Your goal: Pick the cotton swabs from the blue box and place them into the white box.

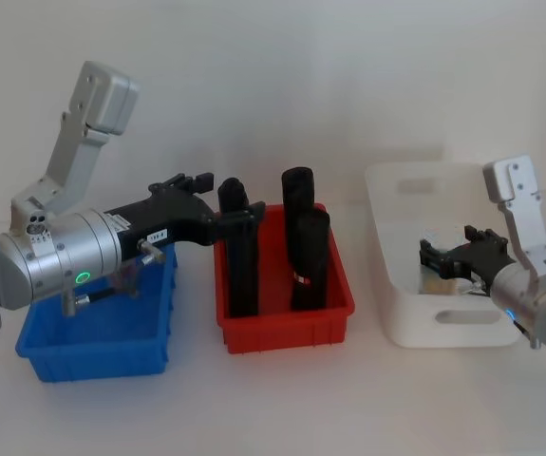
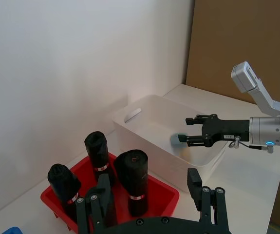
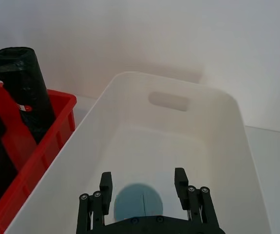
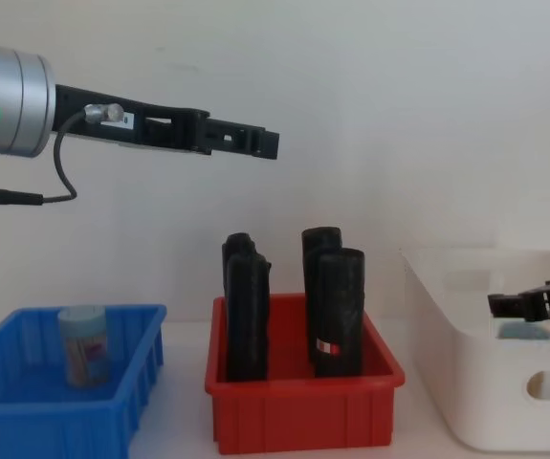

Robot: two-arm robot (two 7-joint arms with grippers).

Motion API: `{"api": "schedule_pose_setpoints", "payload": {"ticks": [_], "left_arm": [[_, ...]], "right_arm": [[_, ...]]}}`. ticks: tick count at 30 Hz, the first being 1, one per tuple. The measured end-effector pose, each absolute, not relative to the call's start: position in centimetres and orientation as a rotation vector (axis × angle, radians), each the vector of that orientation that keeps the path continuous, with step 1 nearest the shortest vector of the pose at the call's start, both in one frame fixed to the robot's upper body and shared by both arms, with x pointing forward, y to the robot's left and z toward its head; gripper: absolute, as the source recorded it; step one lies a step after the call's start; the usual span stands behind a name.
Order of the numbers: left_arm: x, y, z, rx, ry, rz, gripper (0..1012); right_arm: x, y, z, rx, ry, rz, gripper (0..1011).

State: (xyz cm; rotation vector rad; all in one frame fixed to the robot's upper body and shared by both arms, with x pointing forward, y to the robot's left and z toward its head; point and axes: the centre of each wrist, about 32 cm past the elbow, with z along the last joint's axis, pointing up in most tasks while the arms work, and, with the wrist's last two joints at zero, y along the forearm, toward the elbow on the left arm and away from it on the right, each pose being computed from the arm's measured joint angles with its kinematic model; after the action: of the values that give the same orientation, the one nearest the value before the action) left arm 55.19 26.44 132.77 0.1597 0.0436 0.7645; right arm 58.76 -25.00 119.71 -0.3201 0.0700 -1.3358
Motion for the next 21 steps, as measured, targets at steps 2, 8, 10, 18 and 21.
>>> {"api": "schedule_pose_setpoints", "payload": {"ticks": [2,8,10,18,21], "left_arm": [[55.19,26.44,132.77,0.16,0.044,0.765,1004],[55.19,26.44,132.77,0.16,0.044,0.765,1004],[55.19,26.44,132.77,0.16,0.044,0.765,1004],[55.19,26.44,132.77,0.16,0.044,0.765,1004],[55.19,26.44,132.77,0.16,0.044,0.765,1004]], "right_arm": [[58.94,-25.01,119.44,-0.327,0.073,-1.333,793],[59.16,-25.04,119.0,-0.328,0.072,-1.329,970],[59.18,-25.04,118.91,-0.324,0.068,-1.329,1001],[58.86,-25.13,118.92,-0.277,0.026,-1.336,1001],[58.65,-25.18,119.07,-0.257,0.01,-1.341,1001]]}}
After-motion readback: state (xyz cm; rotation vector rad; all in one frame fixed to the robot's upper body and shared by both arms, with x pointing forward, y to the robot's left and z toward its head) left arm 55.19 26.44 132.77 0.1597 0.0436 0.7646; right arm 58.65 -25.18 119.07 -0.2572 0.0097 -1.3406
